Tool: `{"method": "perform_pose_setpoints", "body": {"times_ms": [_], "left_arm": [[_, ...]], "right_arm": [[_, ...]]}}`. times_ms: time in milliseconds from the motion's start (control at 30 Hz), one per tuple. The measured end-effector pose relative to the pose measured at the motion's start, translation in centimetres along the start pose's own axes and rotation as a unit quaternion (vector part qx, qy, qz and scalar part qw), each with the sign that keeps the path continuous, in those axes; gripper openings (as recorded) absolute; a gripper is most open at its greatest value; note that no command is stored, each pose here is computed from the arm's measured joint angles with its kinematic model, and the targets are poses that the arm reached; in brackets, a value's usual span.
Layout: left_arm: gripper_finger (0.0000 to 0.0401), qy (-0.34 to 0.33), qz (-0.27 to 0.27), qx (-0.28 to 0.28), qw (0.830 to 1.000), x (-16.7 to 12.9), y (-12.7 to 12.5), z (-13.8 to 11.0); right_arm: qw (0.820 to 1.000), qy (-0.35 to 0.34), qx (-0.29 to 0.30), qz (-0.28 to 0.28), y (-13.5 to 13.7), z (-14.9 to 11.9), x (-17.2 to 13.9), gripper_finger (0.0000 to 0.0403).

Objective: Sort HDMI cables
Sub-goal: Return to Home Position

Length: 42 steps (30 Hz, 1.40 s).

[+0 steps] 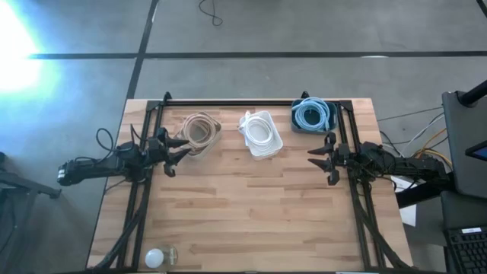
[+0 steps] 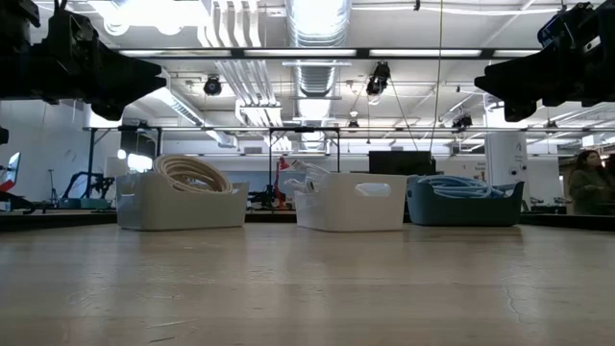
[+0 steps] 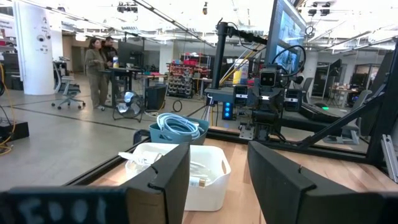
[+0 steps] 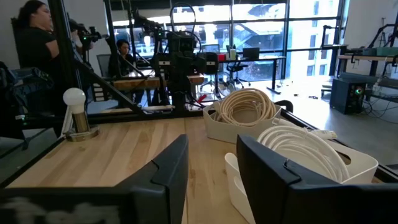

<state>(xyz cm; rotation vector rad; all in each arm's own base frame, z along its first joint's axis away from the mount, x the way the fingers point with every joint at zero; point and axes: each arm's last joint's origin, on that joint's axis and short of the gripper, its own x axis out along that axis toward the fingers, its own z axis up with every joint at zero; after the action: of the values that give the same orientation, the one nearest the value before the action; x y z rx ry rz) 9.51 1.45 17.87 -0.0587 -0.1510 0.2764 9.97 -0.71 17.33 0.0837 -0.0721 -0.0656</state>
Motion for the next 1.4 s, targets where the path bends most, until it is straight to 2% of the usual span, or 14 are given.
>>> {"method": "perform_pose_setpoints", "body": {"times_ms": [533, 1400], "left_arm": [[0.0167, 0.000, 0.000, 0.000, 1.000, 0.00, 0.00, 0.00], [0.0167, 0.000, 0.000, 0.000, 1.000, 0.00, 0.00, 0.00]], "right_arm": [[1.000, 0.000, 0.000, 0.000, 0.00, 0.00, 0.00, 0.0141], [1.000, 0.000, 0.000, 0.000, 0.00, 0.02, 0.00, 0.0123]]}}
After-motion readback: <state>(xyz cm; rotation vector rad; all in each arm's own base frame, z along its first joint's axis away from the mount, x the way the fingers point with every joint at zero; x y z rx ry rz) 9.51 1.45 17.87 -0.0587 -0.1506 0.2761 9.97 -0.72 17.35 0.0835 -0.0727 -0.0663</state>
